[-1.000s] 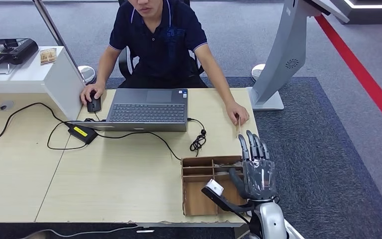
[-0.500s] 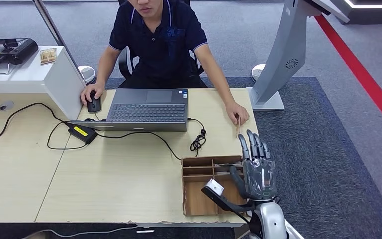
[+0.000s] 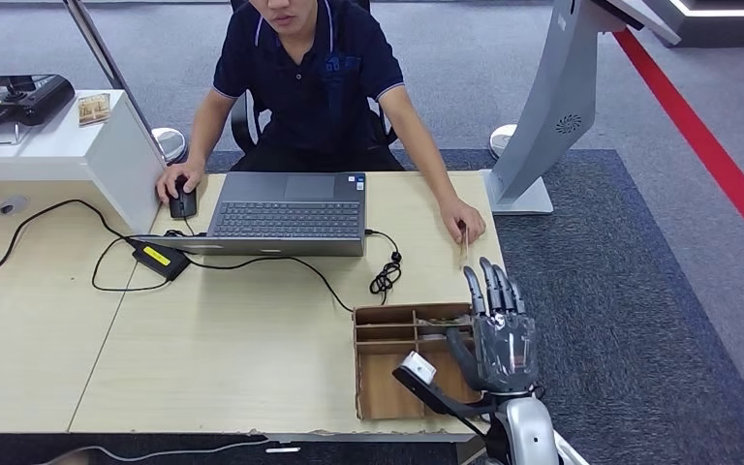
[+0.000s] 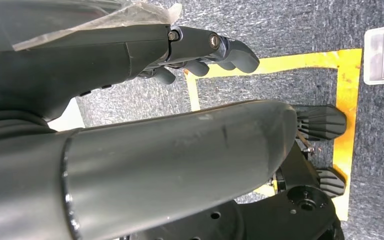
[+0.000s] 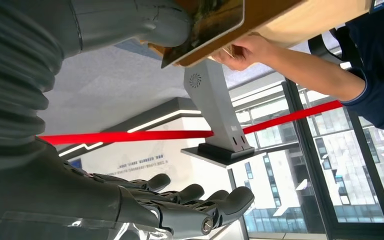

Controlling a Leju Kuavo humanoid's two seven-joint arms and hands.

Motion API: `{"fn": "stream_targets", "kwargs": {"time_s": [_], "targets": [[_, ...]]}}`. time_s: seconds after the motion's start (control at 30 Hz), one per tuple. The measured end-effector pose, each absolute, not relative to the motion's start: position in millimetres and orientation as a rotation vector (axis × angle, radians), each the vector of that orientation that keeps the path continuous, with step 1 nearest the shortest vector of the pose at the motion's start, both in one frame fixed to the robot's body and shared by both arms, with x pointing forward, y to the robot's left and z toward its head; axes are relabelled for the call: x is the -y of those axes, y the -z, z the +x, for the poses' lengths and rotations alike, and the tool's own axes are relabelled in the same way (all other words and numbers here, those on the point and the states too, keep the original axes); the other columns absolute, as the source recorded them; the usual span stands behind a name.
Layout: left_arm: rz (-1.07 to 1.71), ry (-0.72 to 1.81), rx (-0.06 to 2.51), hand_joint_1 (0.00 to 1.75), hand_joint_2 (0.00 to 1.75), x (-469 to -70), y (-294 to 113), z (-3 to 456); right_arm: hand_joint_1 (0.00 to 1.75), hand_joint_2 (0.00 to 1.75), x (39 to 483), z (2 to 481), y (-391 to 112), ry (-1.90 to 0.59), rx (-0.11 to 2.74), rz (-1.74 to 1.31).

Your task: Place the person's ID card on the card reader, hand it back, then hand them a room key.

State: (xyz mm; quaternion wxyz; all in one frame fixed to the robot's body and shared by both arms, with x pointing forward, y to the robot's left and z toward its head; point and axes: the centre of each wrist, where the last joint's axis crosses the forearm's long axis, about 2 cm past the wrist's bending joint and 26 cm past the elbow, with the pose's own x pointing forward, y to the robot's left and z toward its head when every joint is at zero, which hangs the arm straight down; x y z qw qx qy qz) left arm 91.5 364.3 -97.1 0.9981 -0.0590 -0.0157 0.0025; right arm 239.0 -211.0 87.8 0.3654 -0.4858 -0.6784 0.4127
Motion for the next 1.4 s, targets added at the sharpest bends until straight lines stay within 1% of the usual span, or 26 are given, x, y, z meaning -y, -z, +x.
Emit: {"fn": "stream_targets", "kwargs": {"time_s": [0.27,0.53,1.0,1.13,1.4], "targets": [[-0.115,-0.009,0.031,0.00,0.00,-364.4,97.1,91.5,0.32,1.75,211.4,234.3,-83.1,-1.063,1.727,-1.230],[-0.115,-0.010,0.032,0.00,0.00,-364.4,97.1,91.5,0.49,1.75,211.3,233.2,-80.5,-1.063,1.717,-1.217],[-0.115,-0.010,0.032,0.00,0.00,-364.4,97.1,91.5,0.50,1.75,210.4,231.6,-78.2,-1.067,1.710,-1.213],[-0.115,-0.010,0.032,0.00,0.00,-364.4,97.1,91.5,0.46,1.75,210.4,231.4,-77.6,-1.070,1.708,-1.212],[-0.115,-0.010,0.032,0.00,0.00,-364.4,97.1,91.5,0.49,1.75,210.3,231.2,-77.4,-1.071,1.708,-1.211]]}}
